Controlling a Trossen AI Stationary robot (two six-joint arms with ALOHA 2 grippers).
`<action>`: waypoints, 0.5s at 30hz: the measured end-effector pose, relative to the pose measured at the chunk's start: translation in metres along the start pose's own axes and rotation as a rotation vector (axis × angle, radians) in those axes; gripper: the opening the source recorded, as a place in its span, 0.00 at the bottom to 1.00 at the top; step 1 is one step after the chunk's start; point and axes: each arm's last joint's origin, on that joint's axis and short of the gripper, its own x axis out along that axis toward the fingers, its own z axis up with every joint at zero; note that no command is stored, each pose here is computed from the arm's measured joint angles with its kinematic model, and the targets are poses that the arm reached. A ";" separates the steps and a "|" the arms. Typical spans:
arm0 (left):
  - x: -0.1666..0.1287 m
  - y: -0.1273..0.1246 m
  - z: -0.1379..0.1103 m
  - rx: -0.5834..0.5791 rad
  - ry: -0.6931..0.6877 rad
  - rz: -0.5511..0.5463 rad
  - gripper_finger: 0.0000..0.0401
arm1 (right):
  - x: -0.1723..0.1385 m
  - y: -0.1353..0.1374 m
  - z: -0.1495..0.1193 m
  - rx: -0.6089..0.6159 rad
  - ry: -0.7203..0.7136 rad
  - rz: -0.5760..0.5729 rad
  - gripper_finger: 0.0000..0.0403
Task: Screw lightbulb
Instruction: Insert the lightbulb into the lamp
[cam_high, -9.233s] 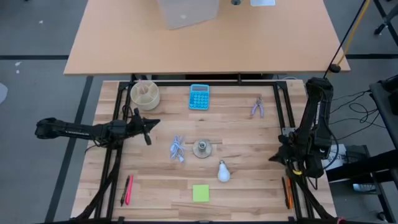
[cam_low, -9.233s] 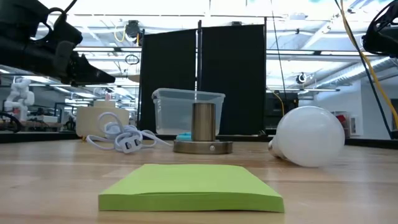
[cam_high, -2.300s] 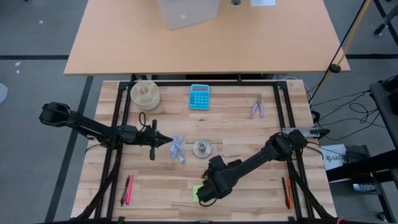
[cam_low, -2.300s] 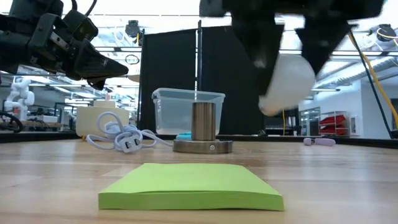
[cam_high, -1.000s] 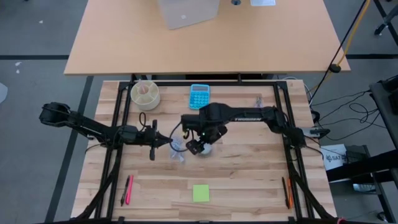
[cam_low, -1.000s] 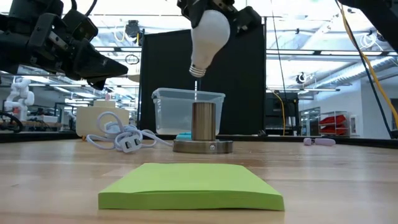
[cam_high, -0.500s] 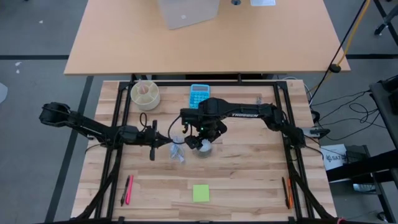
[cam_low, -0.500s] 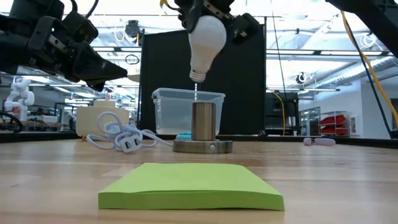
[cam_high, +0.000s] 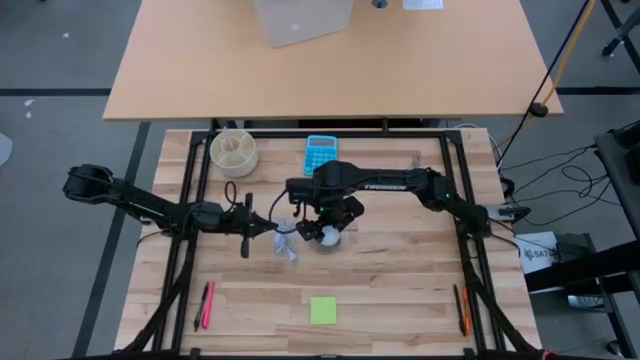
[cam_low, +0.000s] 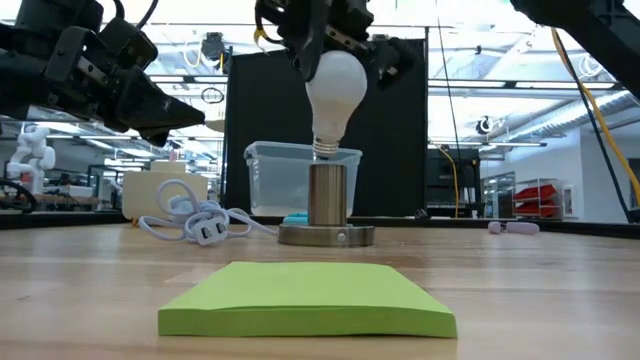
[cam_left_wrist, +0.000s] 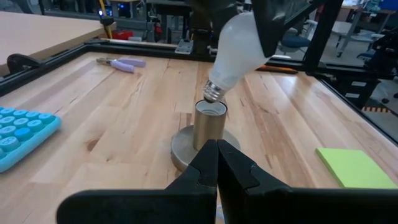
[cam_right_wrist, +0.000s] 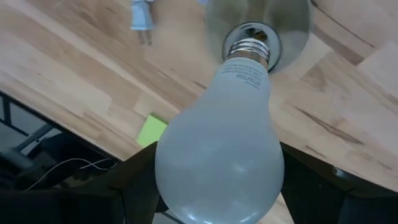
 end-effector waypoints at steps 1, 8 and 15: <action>0.000 0.000 0.000 0.000 0.000 0.000 0.00 | 0.000 -0.001 0.002 0.003 0.000 0.001 0.67; 0.000 0.000 0.000 0.000 0.000 0.000 0.00 | -0.002 -0.005 0.007 0.022 0.027 0.013 0.67; 0.000 0.000 0.000 0.001 0.000 0.000 0.00 | -0.003 -0.006 0.008 0.033 0.043 0.025 0.67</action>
